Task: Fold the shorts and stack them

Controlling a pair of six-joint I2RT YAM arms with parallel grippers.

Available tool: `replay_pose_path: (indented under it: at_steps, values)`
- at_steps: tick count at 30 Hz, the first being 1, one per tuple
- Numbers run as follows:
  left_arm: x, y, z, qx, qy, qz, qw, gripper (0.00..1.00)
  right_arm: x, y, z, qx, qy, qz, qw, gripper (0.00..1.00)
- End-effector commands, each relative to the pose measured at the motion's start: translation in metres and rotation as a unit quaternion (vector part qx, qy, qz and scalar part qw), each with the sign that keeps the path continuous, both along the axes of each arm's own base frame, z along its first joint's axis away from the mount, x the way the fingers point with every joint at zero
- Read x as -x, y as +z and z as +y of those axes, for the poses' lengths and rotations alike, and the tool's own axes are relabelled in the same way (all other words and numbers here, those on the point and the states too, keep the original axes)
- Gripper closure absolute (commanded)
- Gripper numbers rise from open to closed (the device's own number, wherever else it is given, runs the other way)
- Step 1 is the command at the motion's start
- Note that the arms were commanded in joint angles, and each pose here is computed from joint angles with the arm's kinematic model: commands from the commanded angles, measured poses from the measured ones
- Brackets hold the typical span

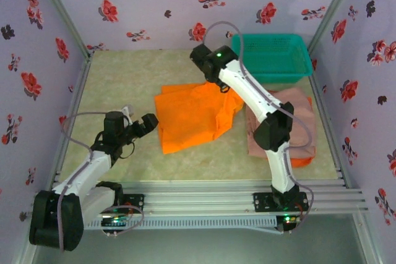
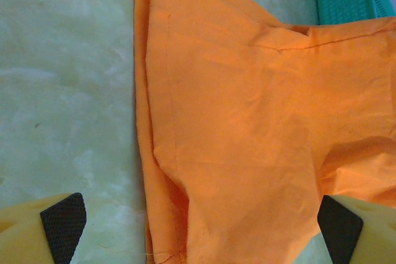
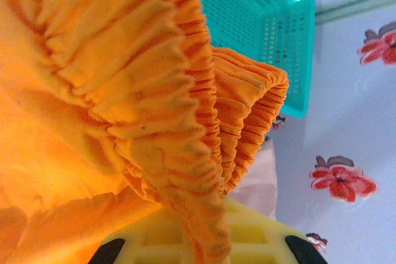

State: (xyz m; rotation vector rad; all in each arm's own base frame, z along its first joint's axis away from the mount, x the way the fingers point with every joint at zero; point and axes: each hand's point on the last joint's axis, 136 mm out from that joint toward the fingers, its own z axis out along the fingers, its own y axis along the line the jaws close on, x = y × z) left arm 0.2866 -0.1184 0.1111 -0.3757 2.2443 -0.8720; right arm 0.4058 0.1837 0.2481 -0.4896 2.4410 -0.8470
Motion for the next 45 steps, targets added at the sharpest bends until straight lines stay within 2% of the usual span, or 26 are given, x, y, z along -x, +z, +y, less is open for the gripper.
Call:
replay_pose_path:
  at_steps: [1, 9, 17, 25, 27, 28, 31, 32, 33, 35, 37, 38, 39, 41, 42, 45]
  values:
    - [-0.001, 0.001, -0.005, 0.008, -0.009, -0.012, 1.000, 0.01, 0.005, 0.001, 0.023, 0.018, 0.016, -0.005, 1.000, 1.00]
    - [0.006, -0.014, -0.004, 0.010, -0.006, 0.004, 1.000, 0.01, 0.019, -0.021, 0.103, -0.040, 0.080, 0.002, 0.996, 1.00]
    - [0.008, -0.020, -0.003, 0.013, 0.000, 0.007, 1.000, 0.01, 0.037, -0.045, 0.177, -0.152, 0.128, 0.021, 0.980, 1.00]
    - [0.012, -0.025, 0.003, 0.014, 0.020, 0.010, 1.000, 0.01, 0.046, -0.088, 0.227, -0.248, 0.122, 0.068, 0.959, 0.92]
    - [0.010, -0.019, 0.006, 0.019, 0.031, -0.001, 0.999, 0.01, 0.053, -0.100, 0.249, -0.295, 0.128, 0.099, 0.942, 0.87]
    - [0.010, -0.013, 0.007, 0.024, 0.039, -0.010, 0.999, 0.01, 0.057, -0.103, 0.261, -0.324, 0.131, 0.115, 0.930, 0.81]
    - [0.011, 0.005, 0.015, 0.037, 0.067, -0.041, 0.996, 0.01, 0.068, -0.091, 0.290, -0.412, 0.137, 0.152, 0.888, 0.57]
    - [0.013, 0.014, 0.019, 0.041, 0.076, -0.056, 0.995, 0.01, 0.071, -0.080, 0.299, -0.449, 0.140, 0.168, 0.866, 0.48]
    - [0.014, 0.023, 0.022, 0.043, 0.083, -0.069, 0.993, 0.01, 0.073, -0.070, 0.304, -0.476, 0.143, 0.179, 0.849, 0.46]
    - [0.017, 0.042, 0.029, 0.043, 0.099, -0.095, 0.990, 0.01, 0.079, -0.034, 0.316, -0.556, 0.152, 0.213, 0.789, 0.39]
    - [0.019, 0.062, 0.033, 0.046, 0.107, -0.122, 0.986, 0.01, 0.081, -0.002, 0.319, -0.613, 0.160, 0.227, 0.740, 0.32]
    - [0.019, 0.071, 0.034, 0.049, 0.108, -0.133, 0.984, 0.01, 0.081, 0.016, 0.318, -0.639, 0.166, 0.223, 0.717, 0.27]
    - [0.018, 0.083, 0.033, 0.053, 0.107, -0.143, 0.982, 0.01, 0.079, 0.030, 0.313, -0.657, 0.167, 0.212, 0.704, 0.21]
    - [0.015, 0.097, 0.028, 0.069, 0.098, -0.150, 0.981, 0.01, 0.073, 0.051, 0.295, -0.680, 0.168, 0.173, 0.692, 0.04]
    - [0.012, 0.102, 0.022, 0.080, 0.087, -0.150, 0.982, 0.00, 0.069, 0.053, 0.284, -0.682, 0.162, 0.154, 0.697, 0.01]
    - [-0.001, 0.112, -0.001, 0.129, 0.042, -0.136, 0.981, 0.01, 0.058, 0.046, 0.243, -0.664, 0.137, 0.104, 0.727, 0.01]
